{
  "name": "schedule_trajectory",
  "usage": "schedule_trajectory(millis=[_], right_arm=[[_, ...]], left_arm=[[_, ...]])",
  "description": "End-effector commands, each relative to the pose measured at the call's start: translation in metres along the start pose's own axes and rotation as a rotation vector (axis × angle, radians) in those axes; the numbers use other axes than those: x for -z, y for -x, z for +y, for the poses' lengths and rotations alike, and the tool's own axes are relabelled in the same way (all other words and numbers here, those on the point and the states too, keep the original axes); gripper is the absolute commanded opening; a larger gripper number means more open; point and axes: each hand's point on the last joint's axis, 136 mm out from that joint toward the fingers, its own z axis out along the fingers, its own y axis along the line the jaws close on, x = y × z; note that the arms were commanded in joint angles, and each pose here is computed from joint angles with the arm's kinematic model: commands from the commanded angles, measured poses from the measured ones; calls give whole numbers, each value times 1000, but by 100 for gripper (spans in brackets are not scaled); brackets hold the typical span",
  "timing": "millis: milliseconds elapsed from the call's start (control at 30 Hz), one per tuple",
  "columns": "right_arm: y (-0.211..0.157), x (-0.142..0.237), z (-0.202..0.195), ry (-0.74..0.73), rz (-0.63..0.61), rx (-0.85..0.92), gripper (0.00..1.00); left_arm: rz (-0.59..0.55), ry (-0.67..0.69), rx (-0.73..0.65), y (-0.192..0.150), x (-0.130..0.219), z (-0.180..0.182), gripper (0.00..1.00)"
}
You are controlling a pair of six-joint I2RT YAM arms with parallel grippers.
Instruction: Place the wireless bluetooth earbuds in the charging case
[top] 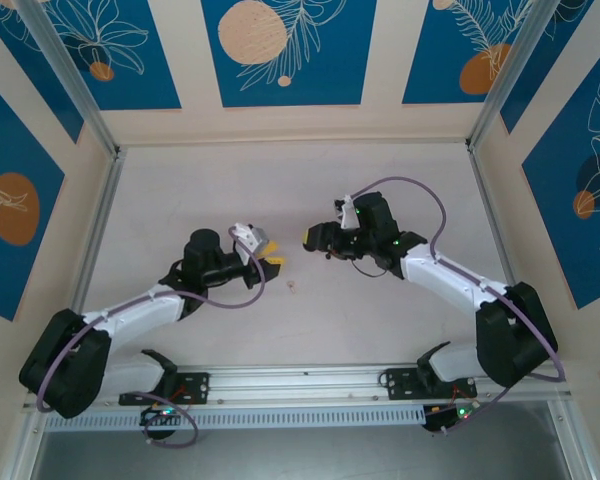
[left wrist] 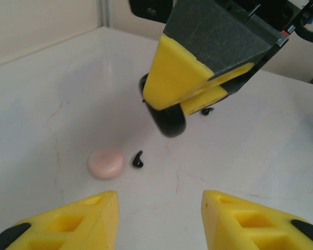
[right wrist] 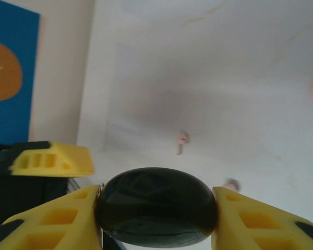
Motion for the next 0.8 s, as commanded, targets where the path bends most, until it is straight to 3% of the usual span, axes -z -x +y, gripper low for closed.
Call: schedule_trajectory(millis=[0,367,767], right_arm=[[1,7,33,120,-64,42,43],[-15,7,46,156,-100,51,44],[-18,5,53,171,-98,66,44]], left_arm=[[-99,-84,-84,19,-4,-19,44],[-174,-152,-69,31,-13,-36,43],[-216,-139,-20,39,-17,-35,38]])
